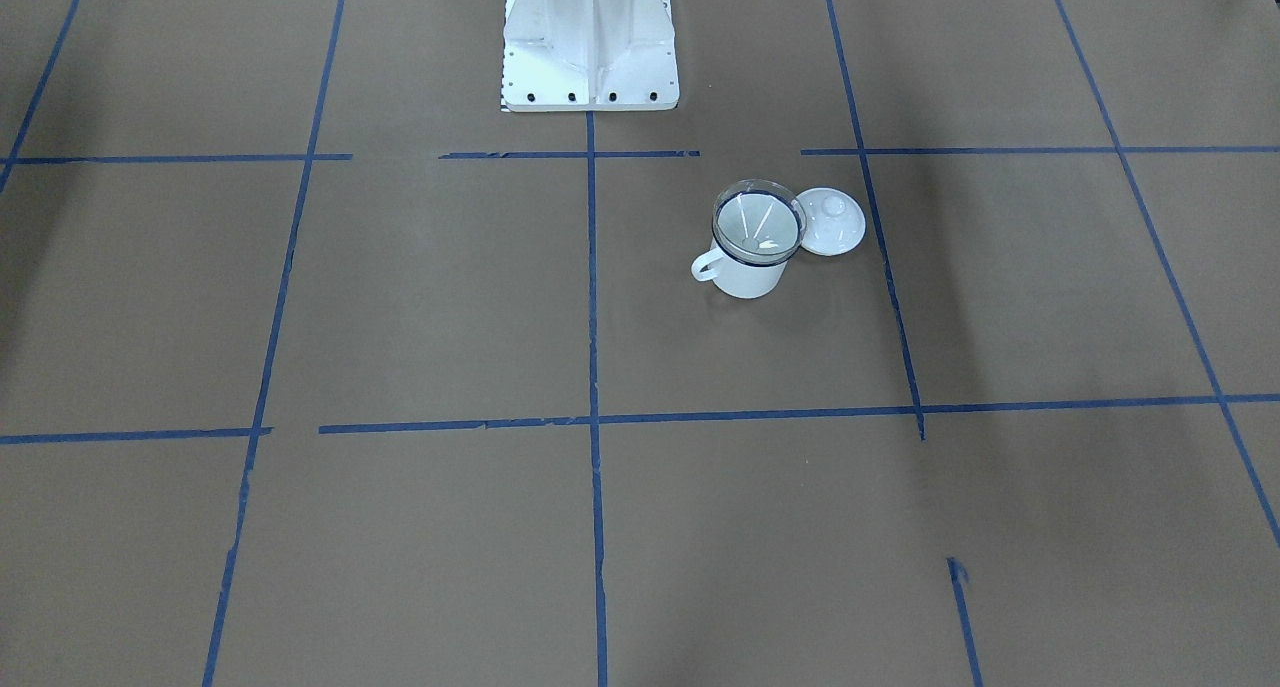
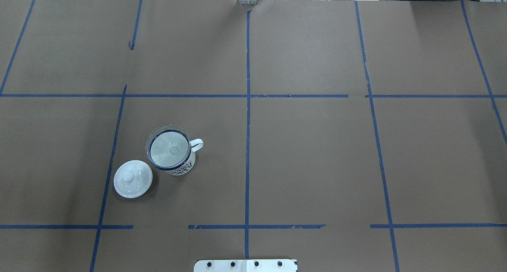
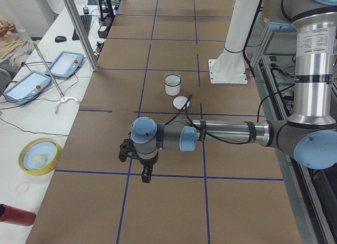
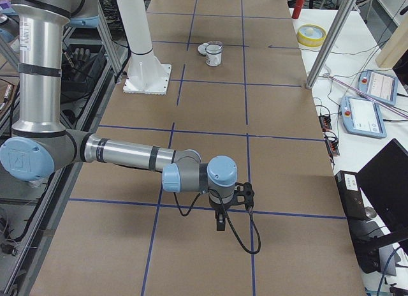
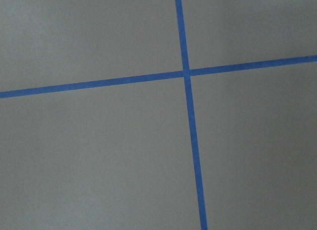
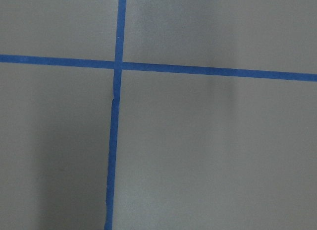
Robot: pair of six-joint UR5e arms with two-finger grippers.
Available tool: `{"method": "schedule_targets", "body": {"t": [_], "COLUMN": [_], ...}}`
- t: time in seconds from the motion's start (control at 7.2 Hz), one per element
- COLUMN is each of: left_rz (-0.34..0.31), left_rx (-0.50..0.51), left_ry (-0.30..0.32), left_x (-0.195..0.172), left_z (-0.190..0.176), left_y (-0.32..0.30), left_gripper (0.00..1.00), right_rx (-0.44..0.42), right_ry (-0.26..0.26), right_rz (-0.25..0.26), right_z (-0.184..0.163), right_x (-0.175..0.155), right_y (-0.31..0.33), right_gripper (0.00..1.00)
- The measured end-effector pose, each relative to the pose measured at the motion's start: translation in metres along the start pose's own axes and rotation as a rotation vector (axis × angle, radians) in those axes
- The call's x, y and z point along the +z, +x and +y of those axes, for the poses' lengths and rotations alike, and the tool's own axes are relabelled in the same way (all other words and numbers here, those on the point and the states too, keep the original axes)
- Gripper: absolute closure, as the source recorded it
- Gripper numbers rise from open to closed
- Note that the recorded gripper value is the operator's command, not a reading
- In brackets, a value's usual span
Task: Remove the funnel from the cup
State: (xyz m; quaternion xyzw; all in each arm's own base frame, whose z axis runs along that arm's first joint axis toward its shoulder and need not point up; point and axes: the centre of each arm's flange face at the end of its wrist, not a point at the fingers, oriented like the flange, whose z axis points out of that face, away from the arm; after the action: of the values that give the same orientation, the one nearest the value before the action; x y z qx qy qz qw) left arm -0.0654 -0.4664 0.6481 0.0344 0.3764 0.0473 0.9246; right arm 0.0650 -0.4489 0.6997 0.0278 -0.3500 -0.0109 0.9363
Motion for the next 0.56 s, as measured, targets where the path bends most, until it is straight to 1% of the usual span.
{"method": "schedule_targets", "body": {"t": [0.56], "left_rz": [-0.008], "left_rx": [0.017], "left_ry": [0.005], "left_x": [-0.0025], "left_z": [-0.0016], "left_y": [0.005], "left_gripper": [0.0], "right_rx": [0.0], "right_ry": [0.0], "right_rz": [0.0], "right_z": [0.0], "right_x": [0.0], "right_y": [0.0], "right_gripper": [0.0]}}
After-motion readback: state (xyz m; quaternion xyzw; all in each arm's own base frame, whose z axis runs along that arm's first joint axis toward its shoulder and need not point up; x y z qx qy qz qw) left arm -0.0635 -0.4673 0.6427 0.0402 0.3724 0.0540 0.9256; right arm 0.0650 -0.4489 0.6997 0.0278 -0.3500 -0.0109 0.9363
